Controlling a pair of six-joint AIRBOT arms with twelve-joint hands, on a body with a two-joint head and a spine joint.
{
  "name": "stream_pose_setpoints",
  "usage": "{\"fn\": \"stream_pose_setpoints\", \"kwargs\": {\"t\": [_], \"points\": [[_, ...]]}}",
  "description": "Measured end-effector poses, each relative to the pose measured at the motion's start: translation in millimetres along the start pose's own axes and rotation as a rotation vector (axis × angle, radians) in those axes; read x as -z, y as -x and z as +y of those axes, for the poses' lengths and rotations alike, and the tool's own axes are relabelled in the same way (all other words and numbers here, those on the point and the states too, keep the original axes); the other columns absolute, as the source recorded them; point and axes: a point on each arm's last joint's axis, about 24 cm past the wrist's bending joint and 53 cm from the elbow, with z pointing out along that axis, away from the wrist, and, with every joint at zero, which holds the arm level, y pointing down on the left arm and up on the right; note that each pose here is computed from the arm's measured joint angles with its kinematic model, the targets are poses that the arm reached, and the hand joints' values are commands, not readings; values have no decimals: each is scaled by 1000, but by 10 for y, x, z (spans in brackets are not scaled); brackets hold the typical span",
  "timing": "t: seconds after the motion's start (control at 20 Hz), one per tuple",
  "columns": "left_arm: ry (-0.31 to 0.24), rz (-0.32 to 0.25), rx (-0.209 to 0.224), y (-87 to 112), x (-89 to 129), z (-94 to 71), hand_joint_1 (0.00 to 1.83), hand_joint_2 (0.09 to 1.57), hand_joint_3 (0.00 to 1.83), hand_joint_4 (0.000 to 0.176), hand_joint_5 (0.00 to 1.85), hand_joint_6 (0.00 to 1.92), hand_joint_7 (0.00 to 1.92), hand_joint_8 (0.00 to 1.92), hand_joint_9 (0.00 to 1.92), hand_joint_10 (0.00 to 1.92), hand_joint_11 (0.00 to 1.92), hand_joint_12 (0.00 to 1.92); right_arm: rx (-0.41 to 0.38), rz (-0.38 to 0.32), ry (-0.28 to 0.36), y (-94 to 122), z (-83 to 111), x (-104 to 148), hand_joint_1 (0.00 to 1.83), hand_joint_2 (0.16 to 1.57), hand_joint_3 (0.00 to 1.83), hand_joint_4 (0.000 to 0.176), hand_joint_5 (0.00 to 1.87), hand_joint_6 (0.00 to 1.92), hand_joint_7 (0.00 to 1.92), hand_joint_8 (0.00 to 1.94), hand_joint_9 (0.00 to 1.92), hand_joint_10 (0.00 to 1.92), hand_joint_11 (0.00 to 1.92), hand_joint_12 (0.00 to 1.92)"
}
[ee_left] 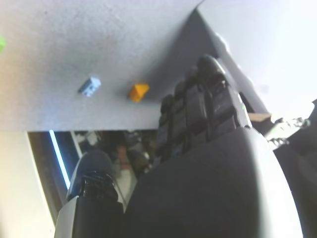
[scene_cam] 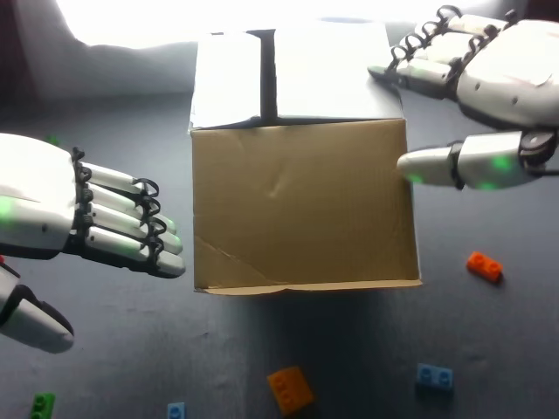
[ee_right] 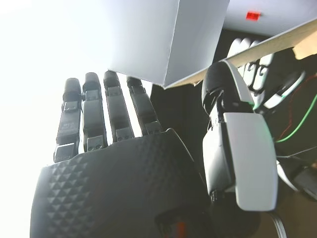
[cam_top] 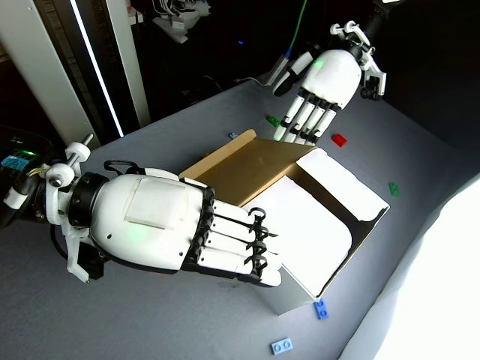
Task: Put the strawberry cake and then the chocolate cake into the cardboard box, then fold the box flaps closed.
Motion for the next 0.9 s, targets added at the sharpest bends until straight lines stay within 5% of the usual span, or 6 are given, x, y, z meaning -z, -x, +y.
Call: {"fn": "stream_pose_setpoints", "kwargs": {"t": [0.2,0.45,0.9], "points": [[-10,9,15,-82,-53,-55,0,1271,0,0,109,0,159,0,184,3,0,735,-30,-52,-38,264,-154,176,0,1191,0,0,64,2,147,0,122,3,0,234],[-52,8,18,-112,-175,-248,0,1271,0,0,100,0,153,0,174,0,0,734,-69,-20,-95,199,-254,580,0,1190,0,0,26,0,114,0,92,1,0,165],[-113,-5,29,-112,-269,-558,0,1284,0,0,86,1,134,0,166,5,0,660,-338,-27,-315,353,-845,1096,0,1204,3,0,30,6,105,2,81,7,0,130]]}}
